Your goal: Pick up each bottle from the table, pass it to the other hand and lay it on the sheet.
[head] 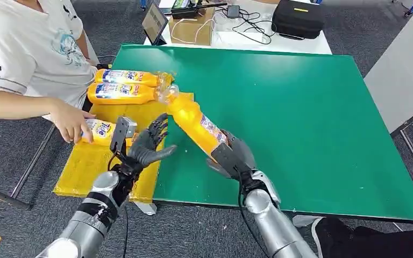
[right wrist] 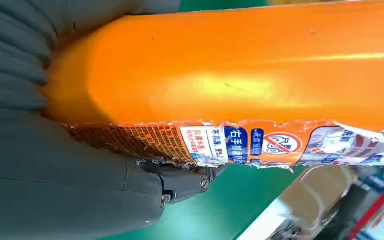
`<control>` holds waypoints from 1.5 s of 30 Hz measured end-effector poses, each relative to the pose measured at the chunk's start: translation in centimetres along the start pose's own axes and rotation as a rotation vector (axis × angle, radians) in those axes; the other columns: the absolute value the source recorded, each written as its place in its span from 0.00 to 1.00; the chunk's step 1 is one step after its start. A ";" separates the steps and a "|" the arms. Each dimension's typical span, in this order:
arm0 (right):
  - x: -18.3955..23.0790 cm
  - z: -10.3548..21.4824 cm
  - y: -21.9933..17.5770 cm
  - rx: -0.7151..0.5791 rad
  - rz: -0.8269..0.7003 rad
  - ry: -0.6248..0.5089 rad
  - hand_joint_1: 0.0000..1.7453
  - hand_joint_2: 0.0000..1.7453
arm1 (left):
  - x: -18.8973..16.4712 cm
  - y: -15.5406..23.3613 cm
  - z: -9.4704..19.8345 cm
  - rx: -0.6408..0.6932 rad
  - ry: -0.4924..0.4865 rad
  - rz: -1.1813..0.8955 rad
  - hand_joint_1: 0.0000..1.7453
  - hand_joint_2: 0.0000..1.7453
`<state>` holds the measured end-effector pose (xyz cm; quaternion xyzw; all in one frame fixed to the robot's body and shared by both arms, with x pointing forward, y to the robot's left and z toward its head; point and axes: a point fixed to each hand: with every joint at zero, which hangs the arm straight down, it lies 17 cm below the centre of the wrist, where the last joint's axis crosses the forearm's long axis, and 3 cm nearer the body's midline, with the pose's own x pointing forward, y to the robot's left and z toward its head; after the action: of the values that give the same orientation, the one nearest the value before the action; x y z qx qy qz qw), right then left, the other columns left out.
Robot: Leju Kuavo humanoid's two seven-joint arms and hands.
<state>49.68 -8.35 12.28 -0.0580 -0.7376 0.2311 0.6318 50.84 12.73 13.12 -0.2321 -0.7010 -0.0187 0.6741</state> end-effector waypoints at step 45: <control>5.1 -0.7 12.8 0.287 0.016 -0.050 0.00 1.00 | 2.9 -0.5 -1.5 0.035 -0.083 -0.035 1.00 1.00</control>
<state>46.74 5.10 11.64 0.0327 -0.7120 0.3407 0.6132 52.09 12.65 16.15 -0.2086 -0.7324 -0.0085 0.6481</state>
